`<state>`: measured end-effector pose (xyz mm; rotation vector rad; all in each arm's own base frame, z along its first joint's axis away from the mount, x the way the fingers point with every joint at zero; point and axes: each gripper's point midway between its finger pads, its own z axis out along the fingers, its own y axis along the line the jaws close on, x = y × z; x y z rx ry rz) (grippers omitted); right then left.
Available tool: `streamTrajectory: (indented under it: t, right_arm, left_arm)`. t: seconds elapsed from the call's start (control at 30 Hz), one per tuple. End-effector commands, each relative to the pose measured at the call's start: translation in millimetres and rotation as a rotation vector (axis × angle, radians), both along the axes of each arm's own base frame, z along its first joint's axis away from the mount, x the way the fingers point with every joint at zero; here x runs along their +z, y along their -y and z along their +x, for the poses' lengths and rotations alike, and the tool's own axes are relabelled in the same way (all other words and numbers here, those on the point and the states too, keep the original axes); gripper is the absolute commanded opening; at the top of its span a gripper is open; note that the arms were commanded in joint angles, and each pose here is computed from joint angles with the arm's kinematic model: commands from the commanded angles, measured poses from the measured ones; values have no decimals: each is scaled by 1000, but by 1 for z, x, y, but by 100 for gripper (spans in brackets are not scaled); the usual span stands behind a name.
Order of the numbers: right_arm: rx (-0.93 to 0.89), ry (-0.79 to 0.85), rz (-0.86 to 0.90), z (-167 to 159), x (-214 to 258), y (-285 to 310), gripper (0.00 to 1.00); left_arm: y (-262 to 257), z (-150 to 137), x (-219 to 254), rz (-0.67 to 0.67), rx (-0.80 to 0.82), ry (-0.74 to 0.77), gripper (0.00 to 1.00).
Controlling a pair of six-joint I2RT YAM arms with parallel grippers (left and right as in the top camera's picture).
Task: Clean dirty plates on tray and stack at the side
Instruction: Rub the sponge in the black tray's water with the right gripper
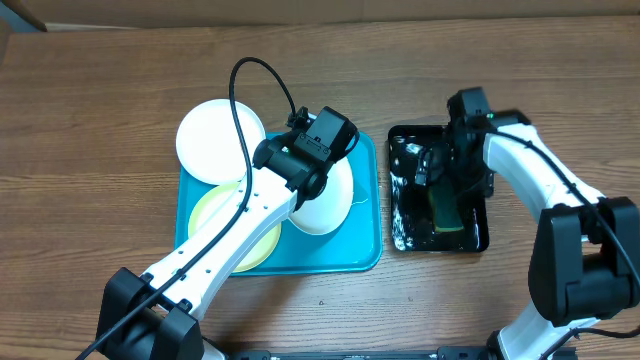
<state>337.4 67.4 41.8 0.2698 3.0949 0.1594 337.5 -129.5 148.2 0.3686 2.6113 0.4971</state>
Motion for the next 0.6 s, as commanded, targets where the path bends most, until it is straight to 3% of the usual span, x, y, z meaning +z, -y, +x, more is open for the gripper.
streamTrajectory:
  t: [0.0,0.2,0.33,0.4,0.5,0.53,0.57]
  right_arm:
    - [-1,-36,2,-7,2,1,100]
    - [-1,-67,-4,-24,-22,3,94]
    - [-1,-42,1,-26,-38,4,81]
    - [-4,-38,2,-27,-43,4,65]
    - [0,-29,50,-24,-42,-5,31]
    - [18,-24,90,-22,-36,-12,11]
    - [40,-22,130,-19,-29,-19,4]
  left_arm:
    - [-4,0,-3,34,-4,-9,4]
    - [-4,0,-3,34,-4,-8,4]
    - [-4,0,-3,34,-4,-8,4]
    - [-4,0,-3,34,-4,-8,4]
    - [-4,0,-3,34,-4,-8,4]
    - [-4,0,-3,34,-4,-8,4]
    - [-4,0,-3,34,-3,-8,4]
